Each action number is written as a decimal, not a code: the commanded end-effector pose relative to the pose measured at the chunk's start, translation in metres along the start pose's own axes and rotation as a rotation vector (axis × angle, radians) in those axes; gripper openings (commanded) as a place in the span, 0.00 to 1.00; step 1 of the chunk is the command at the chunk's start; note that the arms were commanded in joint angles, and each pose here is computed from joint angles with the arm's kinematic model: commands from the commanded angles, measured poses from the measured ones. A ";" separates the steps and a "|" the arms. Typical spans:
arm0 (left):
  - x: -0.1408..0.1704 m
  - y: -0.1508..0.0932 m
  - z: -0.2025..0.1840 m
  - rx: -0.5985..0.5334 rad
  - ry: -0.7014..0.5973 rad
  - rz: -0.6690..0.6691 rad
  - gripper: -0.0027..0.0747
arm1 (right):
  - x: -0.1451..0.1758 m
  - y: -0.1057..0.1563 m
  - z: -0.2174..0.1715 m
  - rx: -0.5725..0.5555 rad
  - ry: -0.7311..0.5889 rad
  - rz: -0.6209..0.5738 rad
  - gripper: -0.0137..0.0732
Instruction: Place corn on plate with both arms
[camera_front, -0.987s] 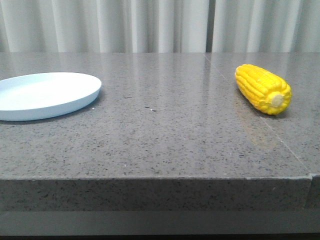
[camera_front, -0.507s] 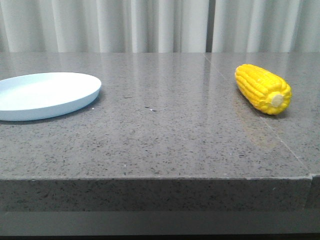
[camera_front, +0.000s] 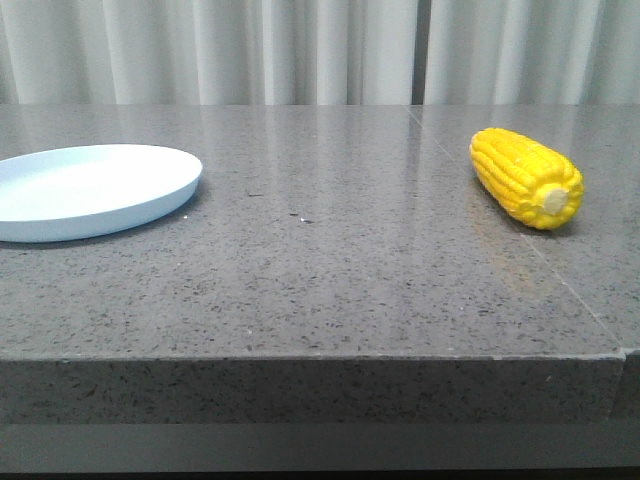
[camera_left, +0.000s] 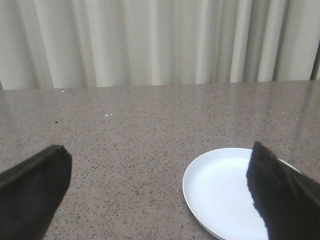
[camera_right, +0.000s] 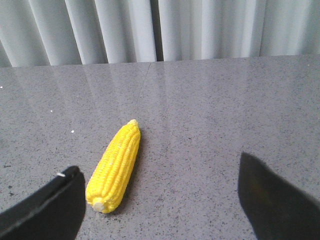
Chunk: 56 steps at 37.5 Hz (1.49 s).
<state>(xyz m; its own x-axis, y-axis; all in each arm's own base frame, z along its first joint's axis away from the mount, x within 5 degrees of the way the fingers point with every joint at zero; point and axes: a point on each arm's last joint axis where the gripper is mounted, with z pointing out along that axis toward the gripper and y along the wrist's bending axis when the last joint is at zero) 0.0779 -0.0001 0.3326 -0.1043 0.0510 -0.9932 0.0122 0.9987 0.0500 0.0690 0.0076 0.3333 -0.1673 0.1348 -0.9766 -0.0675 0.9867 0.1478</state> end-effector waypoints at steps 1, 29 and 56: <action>-0.019 0.000 -0.001 0.001 -0.119 -0.004 0.92 | -0.017 0.001 -0.002 0.005 -0.101 -0.006 0.90; -0.042 -0.018 0.138 0.091 0.543 0.018 0.92 | -0.017 0.001 -0.002 0.005 -0.101 -0.006 0.90; 0.012 -0.039 0.263 0.129 1.091 -0.004 0.78 | -0.017 0.001 -0.002 0.005 -0.101 -0.006 0.90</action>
<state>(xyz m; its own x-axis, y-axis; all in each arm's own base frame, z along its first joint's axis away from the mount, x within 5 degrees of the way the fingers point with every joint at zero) 0.3352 -0.0372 0.2729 -0.9536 0.0932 -0.2861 0.1022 0.9946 -0.0165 0.0690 0.0076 0.3333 -0.1673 0.1348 -0.9766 -0.0675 0.9867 0.1478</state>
